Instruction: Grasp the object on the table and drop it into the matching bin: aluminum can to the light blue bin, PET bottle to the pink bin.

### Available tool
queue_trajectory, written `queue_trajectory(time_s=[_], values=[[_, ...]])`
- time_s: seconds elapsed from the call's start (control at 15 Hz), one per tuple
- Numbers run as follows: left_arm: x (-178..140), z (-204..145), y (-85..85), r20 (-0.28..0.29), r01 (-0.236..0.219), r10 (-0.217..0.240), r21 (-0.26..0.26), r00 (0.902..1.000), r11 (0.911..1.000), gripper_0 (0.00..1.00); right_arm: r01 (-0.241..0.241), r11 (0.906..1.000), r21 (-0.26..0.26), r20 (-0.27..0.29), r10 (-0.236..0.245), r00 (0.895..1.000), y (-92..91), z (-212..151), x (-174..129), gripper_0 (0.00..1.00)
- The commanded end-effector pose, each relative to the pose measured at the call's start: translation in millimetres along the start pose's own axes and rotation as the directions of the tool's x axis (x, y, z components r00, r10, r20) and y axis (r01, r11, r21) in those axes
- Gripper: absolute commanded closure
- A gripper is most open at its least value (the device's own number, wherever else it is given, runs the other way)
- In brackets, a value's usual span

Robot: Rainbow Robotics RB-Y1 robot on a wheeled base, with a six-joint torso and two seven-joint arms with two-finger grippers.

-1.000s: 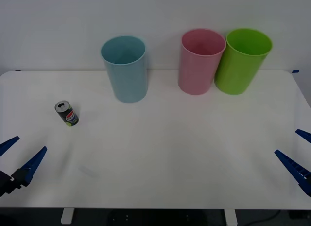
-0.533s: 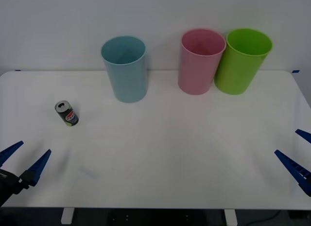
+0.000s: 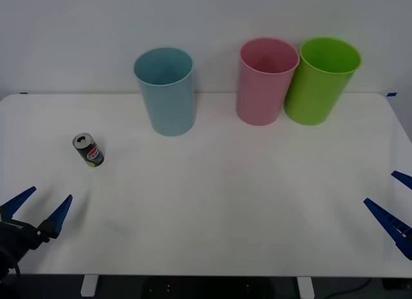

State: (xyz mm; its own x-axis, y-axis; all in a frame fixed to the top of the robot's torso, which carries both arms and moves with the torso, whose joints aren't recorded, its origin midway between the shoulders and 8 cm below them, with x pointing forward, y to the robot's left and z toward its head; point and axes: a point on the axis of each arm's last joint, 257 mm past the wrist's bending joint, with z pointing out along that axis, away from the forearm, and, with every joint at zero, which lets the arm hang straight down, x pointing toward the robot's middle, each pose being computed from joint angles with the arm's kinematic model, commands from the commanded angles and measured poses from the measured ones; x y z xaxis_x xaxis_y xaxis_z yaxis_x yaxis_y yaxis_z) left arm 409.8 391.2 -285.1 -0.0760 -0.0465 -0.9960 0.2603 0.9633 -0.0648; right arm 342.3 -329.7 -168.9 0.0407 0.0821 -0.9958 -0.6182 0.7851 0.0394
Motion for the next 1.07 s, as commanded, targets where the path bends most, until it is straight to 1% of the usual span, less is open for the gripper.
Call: queue_trajectory(time_s=[0.07, 0.2, 0.27, 0.53, 0.6, 0.87, 1.07], values=[[5.7, 11.8, 5.5, 0.001, 0.023, -0.023, -0.010, 0.9997, 0.9997, 0.00, 0.000, 1.0000, 0.000, 0.000, 0.000, 1.000, 0.0, 0.0, 0.0, 0.00], [7.9, 19.6, 6.3, 0.002, 0.034, -0.034, -0.022, 0.9994, 0.9992, 0.00, 0.000, 1.0000, 0.000, 0.000, 0.000, 1.000, 0.0, 0.0, 0.0, 0.00], [9.5, 26.2, 6.6, 0.002, 0.039, -0.039, -0.041, 0.9992, 0.9984, 0.00, 0.000, 1.0000, 0.000, 0.000, 0.000, 1.000, 0.0, 0.0, 0.0, 0.00], [9.2, 41.9, 3.0, 0.025, 0.061, -0.059, -0.078, 0.9979, 0.9951, 0.00, 0.000, 1.0000, 0.000, 0.000, 0.000, 1.000, 0.0, 0.0, 0.0, 0.00], [9.1, 46.2, 4.6, 0.027, 0.061, -0.059, -0.096, 0.9979, 0.9935, 0.00, 0.000, 1.0000, 0.000, 0.000, 0.000, 1.000, 0.0, 0.0, 0.0, 0.00], [7.0, 60.3, 8.9, 0.030, 0.061, -0.057, -0.140, 0.9979, 0.9883, 0.00, 0.000, 1.0000, 0.000, 0.000, 0.000, 1.000, 0.0, 0.0, 0.0, 0.00], [6.8, 73.2, 4.8, 0.028, 0.064, -0.060, -0.150, 0.9978, 0.9866, 0.00, 0.000, 1.0000, 0.000, 0.000, 0.000, 1.000, 0.0, 0.0, 0.0, 0.00]])
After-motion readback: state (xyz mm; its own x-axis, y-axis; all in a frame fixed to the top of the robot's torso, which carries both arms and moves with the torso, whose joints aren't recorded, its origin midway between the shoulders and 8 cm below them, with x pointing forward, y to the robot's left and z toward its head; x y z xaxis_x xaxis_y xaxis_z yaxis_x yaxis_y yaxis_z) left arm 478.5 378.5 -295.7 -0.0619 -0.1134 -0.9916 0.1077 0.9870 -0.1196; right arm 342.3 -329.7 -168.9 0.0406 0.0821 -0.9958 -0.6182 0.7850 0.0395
